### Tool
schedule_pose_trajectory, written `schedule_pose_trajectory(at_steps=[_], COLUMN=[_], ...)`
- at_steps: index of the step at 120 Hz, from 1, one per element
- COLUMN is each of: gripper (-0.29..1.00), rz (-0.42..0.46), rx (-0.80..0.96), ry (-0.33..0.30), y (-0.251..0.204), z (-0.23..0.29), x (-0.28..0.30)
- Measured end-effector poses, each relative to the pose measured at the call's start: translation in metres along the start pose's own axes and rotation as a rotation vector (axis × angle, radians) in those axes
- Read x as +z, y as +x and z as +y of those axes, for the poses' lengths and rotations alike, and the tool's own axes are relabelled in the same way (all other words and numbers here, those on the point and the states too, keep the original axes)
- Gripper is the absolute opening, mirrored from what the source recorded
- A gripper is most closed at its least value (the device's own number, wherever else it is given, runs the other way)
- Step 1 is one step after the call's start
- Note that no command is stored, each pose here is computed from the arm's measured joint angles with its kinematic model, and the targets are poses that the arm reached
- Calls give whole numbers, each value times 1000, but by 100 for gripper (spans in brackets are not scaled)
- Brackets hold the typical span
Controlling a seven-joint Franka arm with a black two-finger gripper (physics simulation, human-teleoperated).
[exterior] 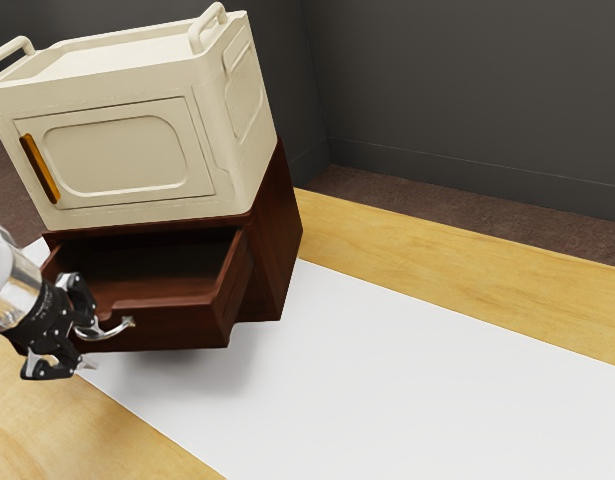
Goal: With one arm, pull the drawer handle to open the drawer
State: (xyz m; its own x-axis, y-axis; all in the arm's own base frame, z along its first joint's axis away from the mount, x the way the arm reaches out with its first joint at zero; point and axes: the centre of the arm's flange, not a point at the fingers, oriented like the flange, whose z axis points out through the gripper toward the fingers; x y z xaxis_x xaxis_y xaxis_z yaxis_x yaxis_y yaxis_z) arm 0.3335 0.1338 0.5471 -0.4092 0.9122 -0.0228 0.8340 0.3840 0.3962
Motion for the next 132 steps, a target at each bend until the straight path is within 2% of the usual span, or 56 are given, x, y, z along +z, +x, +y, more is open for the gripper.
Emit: schedule_pose_trajectory(at_steps=[112,132], gripper=[19,19], rz=[14,28], rx=[23,41], ry=[-33,-58], y=[1,0], z=[-13,-6], x=[-11,-24])
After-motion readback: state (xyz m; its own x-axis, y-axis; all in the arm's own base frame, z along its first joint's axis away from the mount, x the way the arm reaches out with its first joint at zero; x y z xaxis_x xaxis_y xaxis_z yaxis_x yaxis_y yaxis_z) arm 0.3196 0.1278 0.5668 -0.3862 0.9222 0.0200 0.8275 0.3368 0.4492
